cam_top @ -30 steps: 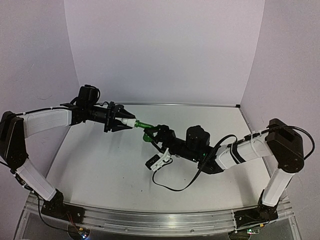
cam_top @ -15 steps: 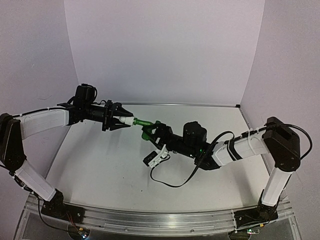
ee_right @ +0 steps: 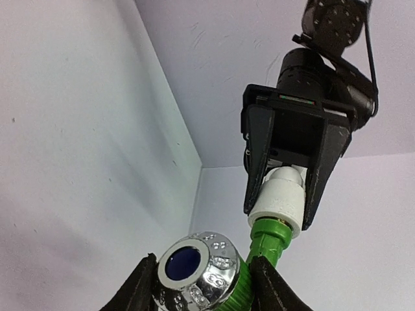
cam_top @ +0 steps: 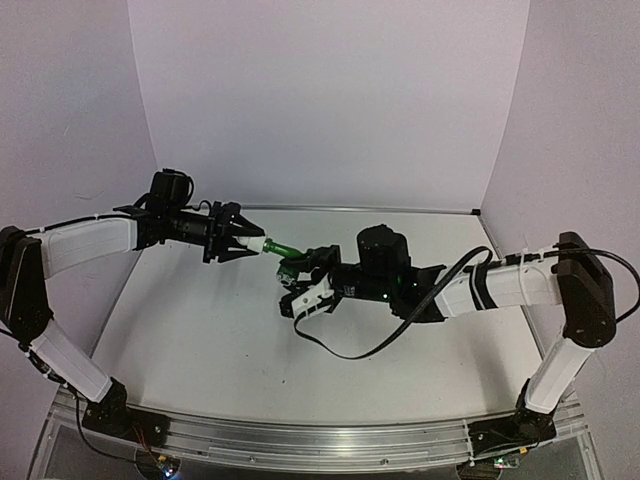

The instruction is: Install the water faucets

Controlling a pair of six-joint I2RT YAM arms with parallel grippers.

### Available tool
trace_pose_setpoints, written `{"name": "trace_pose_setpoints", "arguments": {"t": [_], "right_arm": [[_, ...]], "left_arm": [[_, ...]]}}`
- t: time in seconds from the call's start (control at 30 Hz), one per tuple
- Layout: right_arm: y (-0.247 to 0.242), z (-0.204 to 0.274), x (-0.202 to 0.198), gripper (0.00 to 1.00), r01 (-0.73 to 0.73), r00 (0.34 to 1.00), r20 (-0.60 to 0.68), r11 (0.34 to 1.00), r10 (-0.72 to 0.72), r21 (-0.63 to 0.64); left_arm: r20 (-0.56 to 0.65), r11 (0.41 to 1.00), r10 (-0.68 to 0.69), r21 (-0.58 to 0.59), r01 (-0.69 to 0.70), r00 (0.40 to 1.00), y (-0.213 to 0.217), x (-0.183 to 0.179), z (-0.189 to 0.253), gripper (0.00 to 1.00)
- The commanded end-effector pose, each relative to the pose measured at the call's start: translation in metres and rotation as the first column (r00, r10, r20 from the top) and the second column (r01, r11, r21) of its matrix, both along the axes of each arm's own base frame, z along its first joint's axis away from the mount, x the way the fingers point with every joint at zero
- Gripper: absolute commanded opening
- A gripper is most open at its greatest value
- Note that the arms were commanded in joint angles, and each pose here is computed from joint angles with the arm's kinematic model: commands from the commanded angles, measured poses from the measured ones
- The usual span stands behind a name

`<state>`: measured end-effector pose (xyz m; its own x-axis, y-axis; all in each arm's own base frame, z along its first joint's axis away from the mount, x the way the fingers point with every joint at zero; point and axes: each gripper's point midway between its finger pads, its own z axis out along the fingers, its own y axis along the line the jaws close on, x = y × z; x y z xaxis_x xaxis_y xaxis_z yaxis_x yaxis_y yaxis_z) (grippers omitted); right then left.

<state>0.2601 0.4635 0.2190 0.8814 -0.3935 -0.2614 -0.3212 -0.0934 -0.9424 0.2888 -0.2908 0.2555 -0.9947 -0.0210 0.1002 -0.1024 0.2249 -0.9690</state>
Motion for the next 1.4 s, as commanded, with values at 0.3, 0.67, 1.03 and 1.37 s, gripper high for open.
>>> {"name": "trace_pose_setpoints", "arguments": {"t": [0.3,0.67,1.03,1.37], "right_arm": [[-0.041,0.063,0.045,0.0,0.281,0.159,-0.954,0.914,0.256,0.292],[-0.075,-0.055,0.139,0.33,0.529,-0.797,-0.41,0.84,0.443,-0.121],[-0.107,-0.047,0.136,0.64,0.647,-0.486,-0.772,0.762,0.41,-0.003],[-0.077,0.008,0.057,0.69,0.474,0.647,-0.731,0.866,-0.219,0.16]], "left_arm": [[0.624,0.966,-0.176,-0.04,0.256,0.761,-0.009,-0.027,0.043,0.0],[0.763,0.976,-0.124,-0.024,0.219,0.635,-0.006,-0.026,0.061,0.0],[0.564,0.996,-0.056,-0.031,0.089,0.824,-0.008,0.001,0.048,0.0],[0.377,0.994,-0.062,-0.062,0.092,0.924,-0.009,0.005,0.045,0.0]]}}
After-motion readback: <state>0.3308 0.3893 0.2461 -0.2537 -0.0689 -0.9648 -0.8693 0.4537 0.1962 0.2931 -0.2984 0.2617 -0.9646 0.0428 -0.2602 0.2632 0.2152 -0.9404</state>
